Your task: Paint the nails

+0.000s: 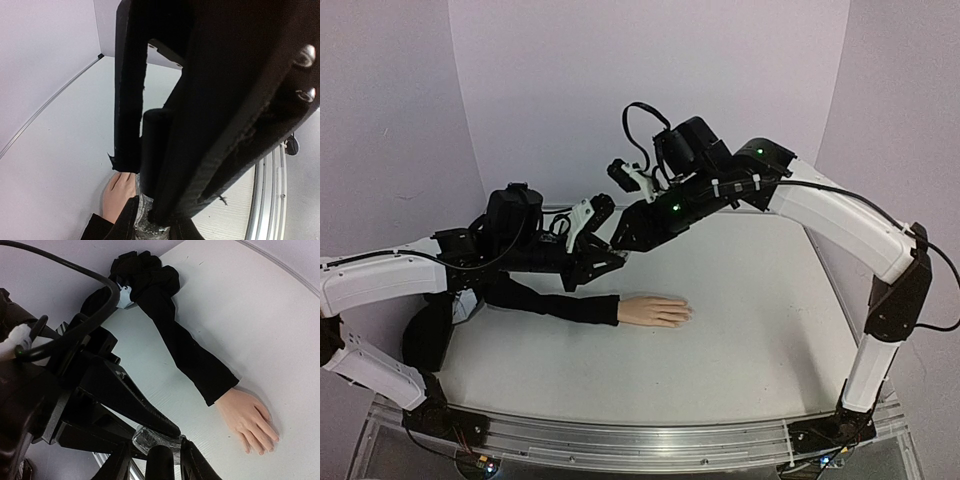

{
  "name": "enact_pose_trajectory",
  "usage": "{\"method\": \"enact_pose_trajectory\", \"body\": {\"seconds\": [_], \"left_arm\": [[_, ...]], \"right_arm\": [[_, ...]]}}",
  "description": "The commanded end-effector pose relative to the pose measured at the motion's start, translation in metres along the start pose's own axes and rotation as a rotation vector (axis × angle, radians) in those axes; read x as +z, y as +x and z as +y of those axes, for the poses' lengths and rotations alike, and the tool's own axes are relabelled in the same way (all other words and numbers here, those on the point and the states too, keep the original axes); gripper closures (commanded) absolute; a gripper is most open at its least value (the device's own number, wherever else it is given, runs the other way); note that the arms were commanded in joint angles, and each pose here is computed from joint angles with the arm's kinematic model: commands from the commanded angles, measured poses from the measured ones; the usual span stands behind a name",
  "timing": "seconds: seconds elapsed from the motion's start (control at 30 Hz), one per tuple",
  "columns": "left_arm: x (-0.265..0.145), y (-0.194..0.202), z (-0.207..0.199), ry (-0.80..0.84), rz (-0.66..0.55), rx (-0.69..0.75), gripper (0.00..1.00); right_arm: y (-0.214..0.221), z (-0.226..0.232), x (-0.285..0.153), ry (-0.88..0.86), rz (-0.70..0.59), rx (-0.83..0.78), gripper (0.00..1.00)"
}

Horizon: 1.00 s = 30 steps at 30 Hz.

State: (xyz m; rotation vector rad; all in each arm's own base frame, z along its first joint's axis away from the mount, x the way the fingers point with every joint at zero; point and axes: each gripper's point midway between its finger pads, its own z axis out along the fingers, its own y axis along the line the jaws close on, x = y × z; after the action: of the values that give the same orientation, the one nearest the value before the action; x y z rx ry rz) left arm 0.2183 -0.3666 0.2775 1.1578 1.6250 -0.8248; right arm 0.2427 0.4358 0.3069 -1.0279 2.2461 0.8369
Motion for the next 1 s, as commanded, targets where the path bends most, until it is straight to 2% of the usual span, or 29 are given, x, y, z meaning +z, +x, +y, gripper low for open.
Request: {"method": "enact_pose_trajectory", "body": {"seconds": [0.0, 0.5, 0.67, 0.97], "left_arm": [[-0.007, -0.026, 0.0, -0.01, -0.067, 0.037, 1.0], [-0.004, -0.019, 0.0, -0.008, -0.042, 0.035, 1.0], [-0.003, -0.016, -0.007, 0.034, -0.038, 0.035, 1.0], [-0.009, -0.018, -0.032, 0.178, -0.051, 0.052, 1.0]], "right_arm": [[-0.012, 0.004, -0.006, -0.005, -0.036, -0.019, 0.68], [-0.016, 0.001, -0.02, 0.032, -0.069, -0.03, 0.99], [-0.007, -0.001, -0.028, 0.043, -0.066, -0.069, 1.0], [0.009, 0.013, -0.031, -0.053, -0.056, -0.179, 1.0]]}}
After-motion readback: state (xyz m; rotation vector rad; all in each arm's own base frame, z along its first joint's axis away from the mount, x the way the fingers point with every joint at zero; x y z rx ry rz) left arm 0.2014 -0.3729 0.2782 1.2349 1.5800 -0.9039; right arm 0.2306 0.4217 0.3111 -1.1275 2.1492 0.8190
